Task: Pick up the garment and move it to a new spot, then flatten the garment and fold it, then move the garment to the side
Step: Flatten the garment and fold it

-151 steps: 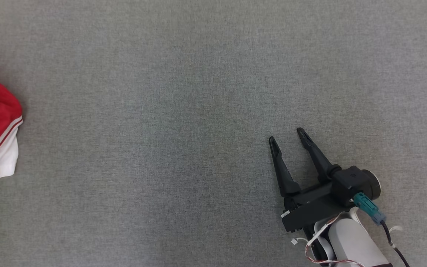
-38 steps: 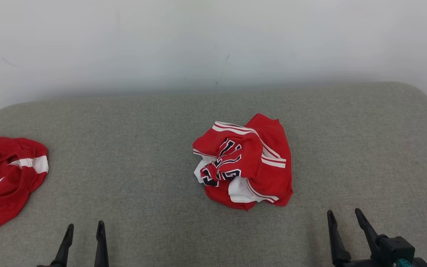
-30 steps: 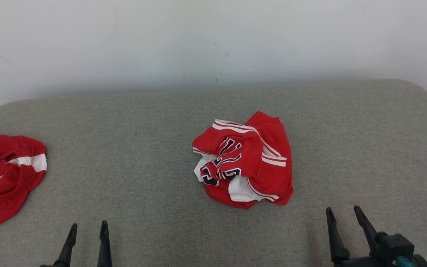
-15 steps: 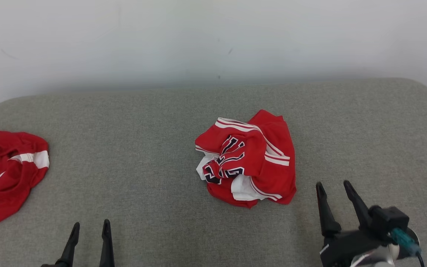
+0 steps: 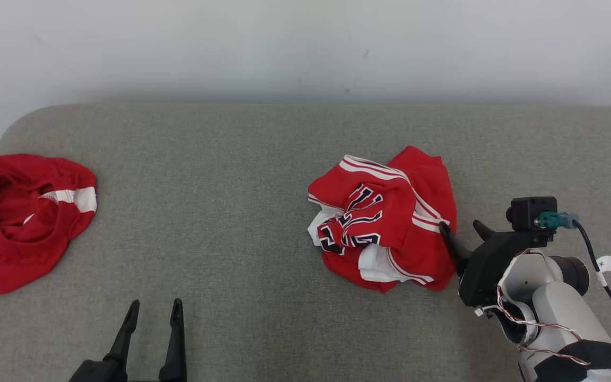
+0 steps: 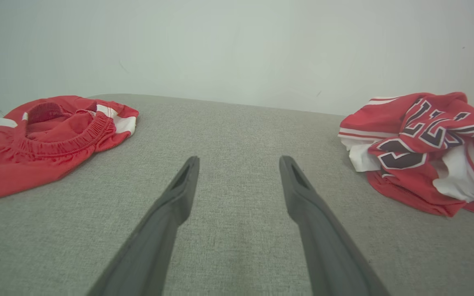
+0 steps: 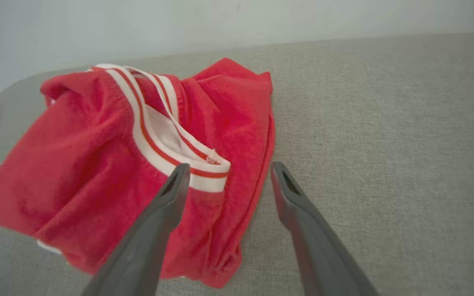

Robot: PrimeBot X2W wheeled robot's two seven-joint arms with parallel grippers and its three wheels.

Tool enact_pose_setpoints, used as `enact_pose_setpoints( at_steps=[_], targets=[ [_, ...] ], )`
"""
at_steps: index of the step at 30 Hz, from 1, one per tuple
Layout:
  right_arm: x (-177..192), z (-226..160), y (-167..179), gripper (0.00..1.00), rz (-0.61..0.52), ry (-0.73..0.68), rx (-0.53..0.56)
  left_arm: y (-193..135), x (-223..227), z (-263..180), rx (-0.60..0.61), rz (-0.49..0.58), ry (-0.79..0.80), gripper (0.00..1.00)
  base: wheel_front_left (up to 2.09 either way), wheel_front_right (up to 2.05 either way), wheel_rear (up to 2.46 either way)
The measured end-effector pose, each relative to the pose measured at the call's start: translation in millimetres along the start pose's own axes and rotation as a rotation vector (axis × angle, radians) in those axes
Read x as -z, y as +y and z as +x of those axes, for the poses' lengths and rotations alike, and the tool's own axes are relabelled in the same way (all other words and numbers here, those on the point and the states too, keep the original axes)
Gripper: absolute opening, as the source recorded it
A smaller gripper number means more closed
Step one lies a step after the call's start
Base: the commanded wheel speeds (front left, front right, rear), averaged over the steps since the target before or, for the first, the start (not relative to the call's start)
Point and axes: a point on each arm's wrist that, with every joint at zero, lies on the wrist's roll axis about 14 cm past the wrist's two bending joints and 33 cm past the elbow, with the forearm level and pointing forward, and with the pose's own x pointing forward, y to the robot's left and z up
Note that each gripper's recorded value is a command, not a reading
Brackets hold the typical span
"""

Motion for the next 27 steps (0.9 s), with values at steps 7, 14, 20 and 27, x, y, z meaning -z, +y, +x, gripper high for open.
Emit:
enact_pose_setpoints(
  at_steps=[7, 14, 20, 27],
  targets=[
    [29, 27, 24, 1.0, -0.001, 0.154, -0.073, 12, 6, 0, -0.038, -0.002, 0.021, 1.0, 0.0, 0.0, 0.0],
    [36, 38, 43, 1.0, -0.021, 0.152, -0.129, 22, 11, -5, -0.069, 0.001, 0.037, 1.0, 0.0, 0.0, 0.0],
    [29, 33, 51, 0.0, -0.06, 0.118, -0.148, 20, 6, -8, -0.066, 0.0, 0.022, 1.0, 0.0, 0.0, 0.0],
    [11, 22, 63, 0.0, -0.107, 0.052, -0.175, 18, 1, -16, -0.063, -0.003, 0.005, 1.0, 0.0, 0.0, 0.0]
  ],
)
